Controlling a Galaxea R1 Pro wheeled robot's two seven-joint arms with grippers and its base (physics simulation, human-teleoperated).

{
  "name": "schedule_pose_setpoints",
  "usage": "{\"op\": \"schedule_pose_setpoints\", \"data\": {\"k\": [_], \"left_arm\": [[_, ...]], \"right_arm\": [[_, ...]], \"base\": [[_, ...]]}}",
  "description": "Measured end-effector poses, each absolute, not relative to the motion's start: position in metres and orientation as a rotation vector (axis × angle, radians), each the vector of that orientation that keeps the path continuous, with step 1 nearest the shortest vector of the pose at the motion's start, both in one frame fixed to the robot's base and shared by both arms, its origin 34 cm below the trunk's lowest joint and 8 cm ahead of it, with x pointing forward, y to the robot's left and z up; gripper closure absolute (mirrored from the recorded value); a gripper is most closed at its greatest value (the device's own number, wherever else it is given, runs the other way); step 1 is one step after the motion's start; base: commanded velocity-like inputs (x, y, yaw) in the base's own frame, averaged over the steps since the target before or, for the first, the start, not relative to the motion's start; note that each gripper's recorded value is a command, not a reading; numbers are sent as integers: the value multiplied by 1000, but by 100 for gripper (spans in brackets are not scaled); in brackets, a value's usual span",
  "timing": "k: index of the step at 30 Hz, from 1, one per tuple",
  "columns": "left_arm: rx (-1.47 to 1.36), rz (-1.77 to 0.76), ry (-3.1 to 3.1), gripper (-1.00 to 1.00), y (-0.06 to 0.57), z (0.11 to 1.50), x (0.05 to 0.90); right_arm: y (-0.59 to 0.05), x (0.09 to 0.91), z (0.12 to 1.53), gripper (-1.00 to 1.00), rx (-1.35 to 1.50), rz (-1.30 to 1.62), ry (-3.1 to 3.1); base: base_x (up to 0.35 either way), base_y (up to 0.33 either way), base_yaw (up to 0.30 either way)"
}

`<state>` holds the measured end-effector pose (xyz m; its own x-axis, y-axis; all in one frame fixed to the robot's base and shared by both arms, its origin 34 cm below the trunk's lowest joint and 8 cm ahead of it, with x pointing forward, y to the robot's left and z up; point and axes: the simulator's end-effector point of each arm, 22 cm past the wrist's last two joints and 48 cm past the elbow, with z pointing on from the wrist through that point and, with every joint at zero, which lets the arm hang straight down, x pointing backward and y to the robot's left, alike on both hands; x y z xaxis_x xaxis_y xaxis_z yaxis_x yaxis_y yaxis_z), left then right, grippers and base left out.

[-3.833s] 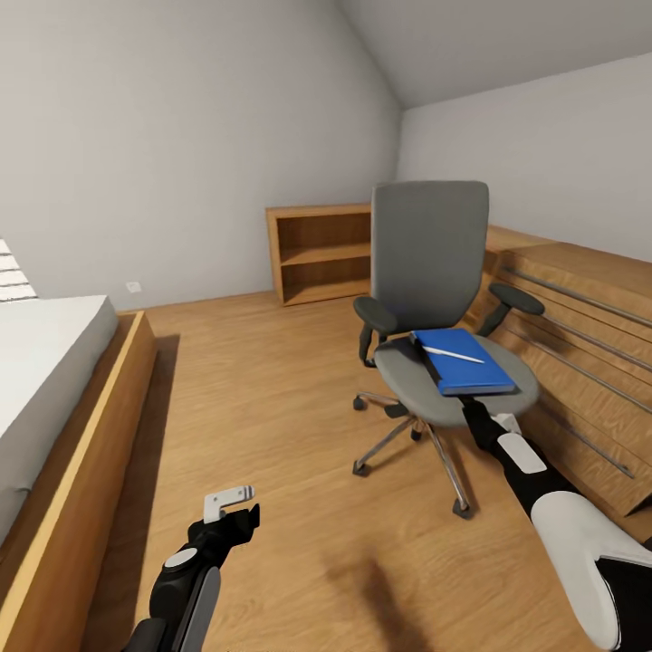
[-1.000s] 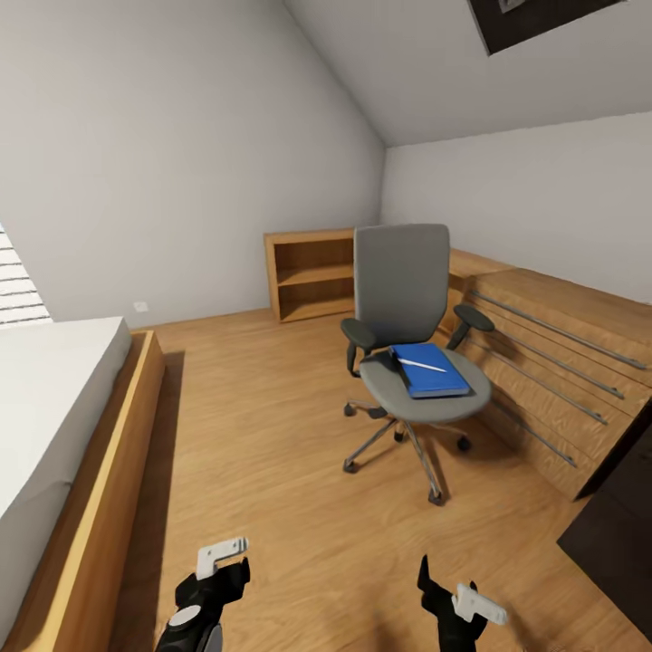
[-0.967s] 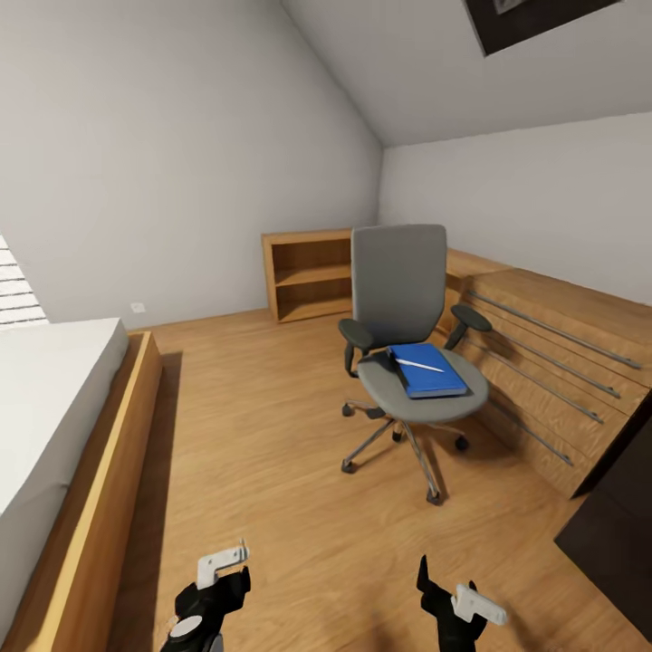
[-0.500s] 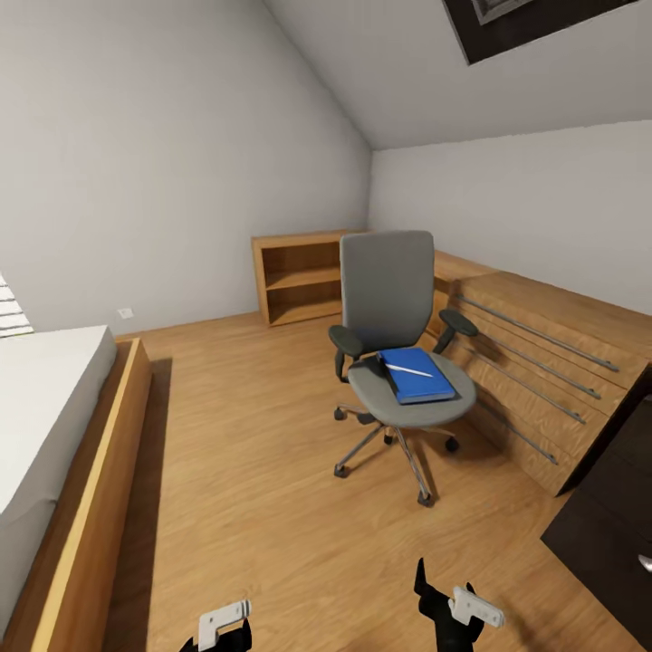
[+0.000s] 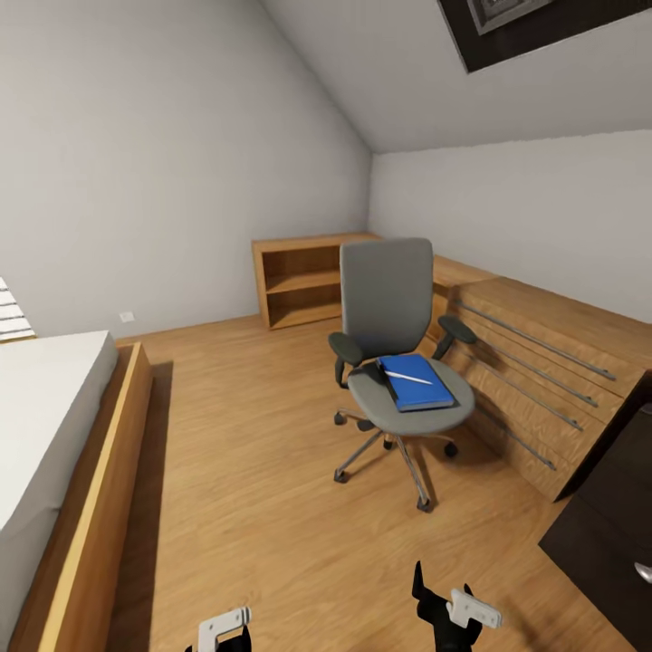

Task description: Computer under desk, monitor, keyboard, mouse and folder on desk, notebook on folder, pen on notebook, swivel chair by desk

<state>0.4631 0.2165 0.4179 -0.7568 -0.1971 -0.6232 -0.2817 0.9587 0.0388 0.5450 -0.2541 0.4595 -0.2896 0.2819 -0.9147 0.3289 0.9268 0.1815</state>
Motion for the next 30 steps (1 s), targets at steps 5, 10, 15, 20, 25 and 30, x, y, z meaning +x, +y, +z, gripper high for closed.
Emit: {"op": "schedule_pose_setpoints", "data": {"k": [5,10,15,20,25,30], "left_arm": [[-336,171,2457,-100,216,427,463],[-338,170,2460,-100,216,436,464],[-340,169,2475,-100,216,441,460],[-338,171,2497,-100,216,445,453],[-338,170,2504,-100,215,453,452],[-336,169,2506,-100,214,462,453]], "right_arm": [[-253,545,469,-100,448,-49,1892],[-255,547,479,-100,446,-51,1891],[-255,548,489,-100,446,-51,1892],[-255,549,498,-100,446,-50,1893],[-255,551,508,-100,445,-50,1893],[-255,552,518,-100,445,-50,1893]], "base": [[0,0,-10],[2,15,-160],[69,170,-245],[101,246,-263],[55,106,-281],[-60,46,-294]]}}
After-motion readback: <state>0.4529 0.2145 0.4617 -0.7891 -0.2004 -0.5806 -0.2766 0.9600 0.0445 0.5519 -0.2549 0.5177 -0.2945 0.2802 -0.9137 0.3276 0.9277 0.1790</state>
